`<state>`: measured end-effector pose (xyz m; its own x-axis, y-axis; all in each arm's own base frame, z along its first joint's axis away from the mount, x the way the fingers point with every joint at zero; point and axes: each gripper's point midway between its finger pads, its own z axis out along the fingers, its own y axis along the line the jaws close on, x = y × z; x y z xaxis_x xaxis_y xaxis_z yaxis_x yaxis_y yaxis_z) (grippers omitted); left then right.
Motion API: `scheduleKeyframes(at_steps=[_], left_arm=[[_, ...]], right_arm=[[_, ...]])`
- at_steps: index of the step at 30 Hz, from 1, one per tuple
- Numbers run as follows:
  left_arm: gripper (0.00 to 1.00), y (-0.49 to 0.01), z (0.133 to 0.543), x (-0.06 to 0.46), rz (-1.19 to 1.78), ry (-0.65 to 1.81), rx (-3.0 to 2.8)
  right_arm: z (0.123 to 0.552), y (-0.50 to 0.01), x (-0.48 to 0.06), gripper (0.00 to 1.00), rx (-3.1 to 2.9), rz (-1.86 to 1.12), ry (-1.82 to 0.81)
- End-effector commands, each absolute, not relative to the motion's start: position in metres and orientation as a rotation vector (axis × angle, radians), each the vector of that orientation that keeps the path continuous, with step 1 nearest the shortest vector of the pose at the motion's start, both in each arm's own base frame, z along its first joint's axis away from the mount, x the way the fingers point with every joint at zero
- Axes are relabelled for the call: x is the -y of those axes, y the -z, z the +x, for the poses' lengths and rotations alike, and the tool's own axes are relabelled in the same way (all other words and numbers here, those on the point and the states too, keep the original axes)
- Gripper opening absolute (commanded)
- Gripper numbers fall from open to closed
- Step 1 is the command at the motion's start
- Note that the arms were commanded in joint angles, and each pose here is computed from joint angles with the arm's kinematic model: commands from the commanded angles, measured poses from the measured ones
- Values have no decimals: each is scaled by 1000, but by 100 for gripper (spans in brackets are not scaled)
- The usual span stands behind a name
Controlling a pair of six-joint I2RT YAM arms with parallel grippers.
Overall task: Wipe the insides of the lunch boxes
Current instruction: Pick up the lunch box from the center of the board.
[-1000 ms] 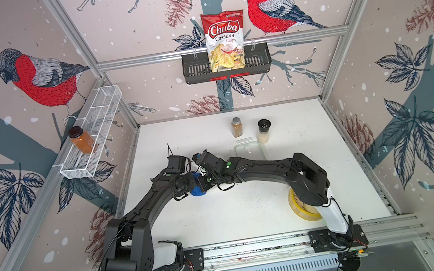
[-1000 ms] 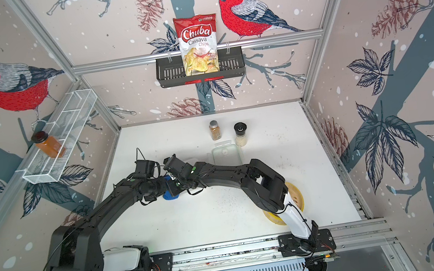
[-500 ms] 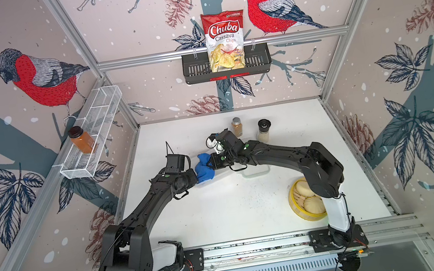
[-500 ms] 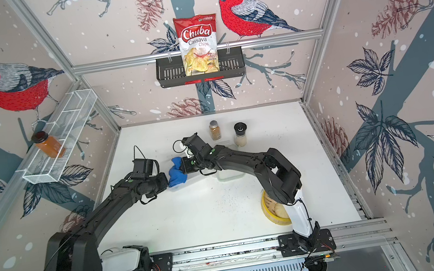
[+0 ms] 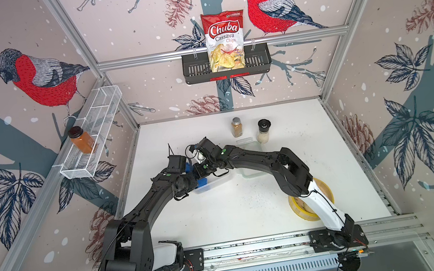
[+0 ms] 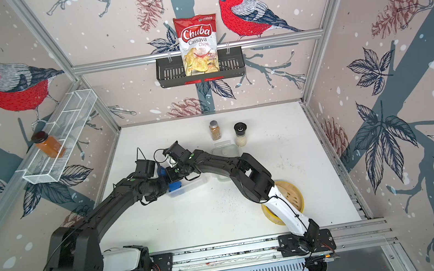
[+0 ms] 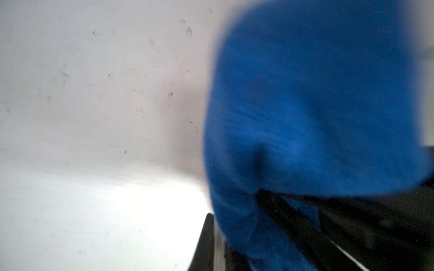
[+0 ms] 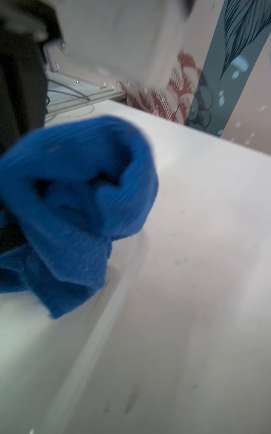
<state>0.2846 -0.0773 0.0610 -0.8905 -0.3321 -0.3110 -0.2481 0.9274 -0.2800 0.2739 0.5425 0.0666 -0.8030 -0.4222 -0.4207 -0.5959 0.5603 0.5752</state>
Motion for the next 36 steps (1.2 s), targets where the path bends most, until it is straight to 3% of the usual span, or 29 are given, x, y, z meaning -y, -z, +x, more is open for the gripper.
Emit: scheduleKeyframes(at_steps=[1,5,14,21,28,36], left_arm=[[1,-72,303,85,-384,379,-2659],[1,-71,305,88,-374,396,-2658],[0,-73,310,92,-357,408,-2660],[0,-68,306,96,-336,410,-2677],[0,-68,306,97,-325,400,-2679],[0,-73,308,94,-326,373,-2669]], right_arm=[[282,-62,-513,0,-2616,-804,-958],[289,-61,-501,0,-2620,-779,-927],[236,-66,-583,0,-2549,-1061,-1085],[264,-125,-552,0,-2365,-716,-1646],[278,-116,-568,0,-2423,-781,-1462],[234,-71,-532,0,-2636,-947,-1181]])
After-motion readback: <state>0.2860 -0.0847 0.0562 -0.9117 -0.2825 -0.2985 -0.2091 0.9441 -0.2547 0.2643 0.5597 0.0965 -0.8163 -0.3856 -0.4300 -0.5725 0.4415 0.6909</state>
